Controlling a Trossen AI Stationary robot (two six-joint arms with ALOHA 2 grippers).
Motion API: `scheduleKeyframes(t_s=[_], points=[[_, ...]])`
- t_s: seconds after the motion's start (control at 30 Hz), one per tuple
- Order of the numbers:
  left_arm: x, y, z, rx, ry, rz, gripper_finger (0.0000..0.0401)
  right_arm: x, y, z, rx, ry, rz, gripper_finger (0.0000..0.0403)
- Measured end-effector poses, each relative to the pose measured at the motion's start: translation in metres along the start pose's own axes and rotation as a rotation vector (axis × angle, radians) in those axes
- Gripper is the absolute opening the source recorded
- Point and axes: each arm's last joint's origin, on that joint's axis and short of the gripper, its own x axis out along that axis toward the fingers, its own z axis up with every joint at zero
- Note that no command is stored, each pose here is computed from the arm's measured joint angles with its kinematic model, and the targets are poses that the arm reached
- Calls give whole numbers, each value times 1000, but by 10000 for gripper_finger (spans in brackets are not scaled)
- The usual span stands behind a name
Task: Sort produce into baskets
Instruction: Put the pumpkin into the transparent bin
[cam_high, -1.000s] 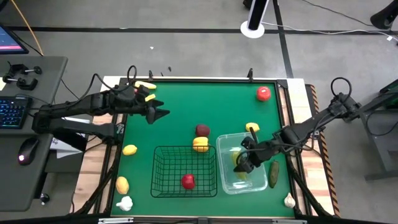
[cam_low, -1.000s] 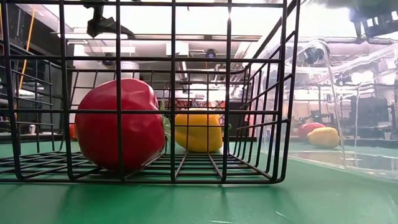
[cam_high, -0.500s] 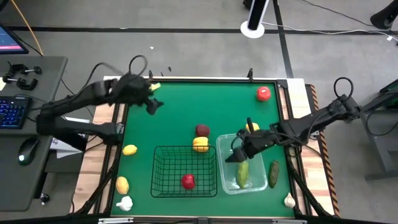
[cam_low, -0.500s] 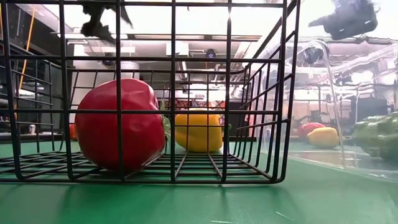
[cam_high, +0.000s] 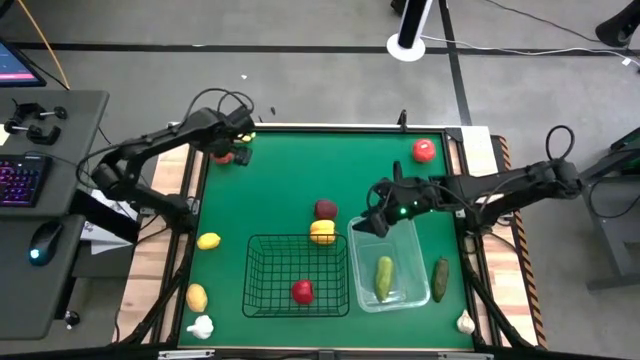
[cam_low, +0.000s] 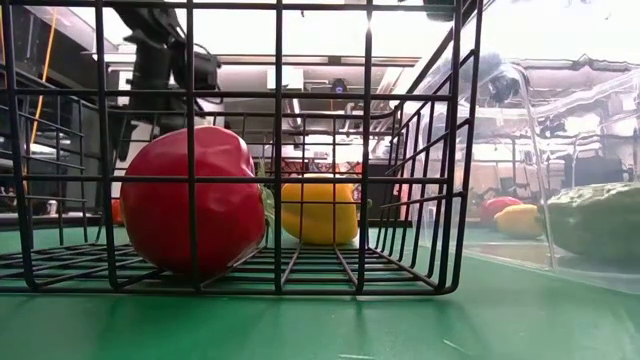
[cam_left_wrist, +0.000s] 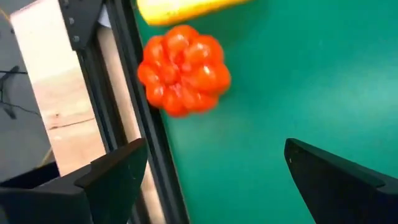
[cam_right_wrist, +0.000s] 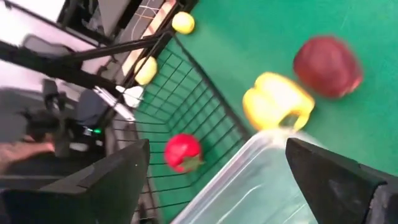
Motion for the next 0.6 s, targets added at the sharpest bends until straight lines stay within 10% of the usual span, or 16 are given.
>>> scheduleKeyframes(t_s=[0.33, 0.6], points=[[41, -11, 21, -115, 57, 90, 367, -2, -15, 17, -266, -52, -55, 367], [79, -15, 40, -166, 57, 156, 367, -2, -17, 20, -256, -60, -63, 367]])
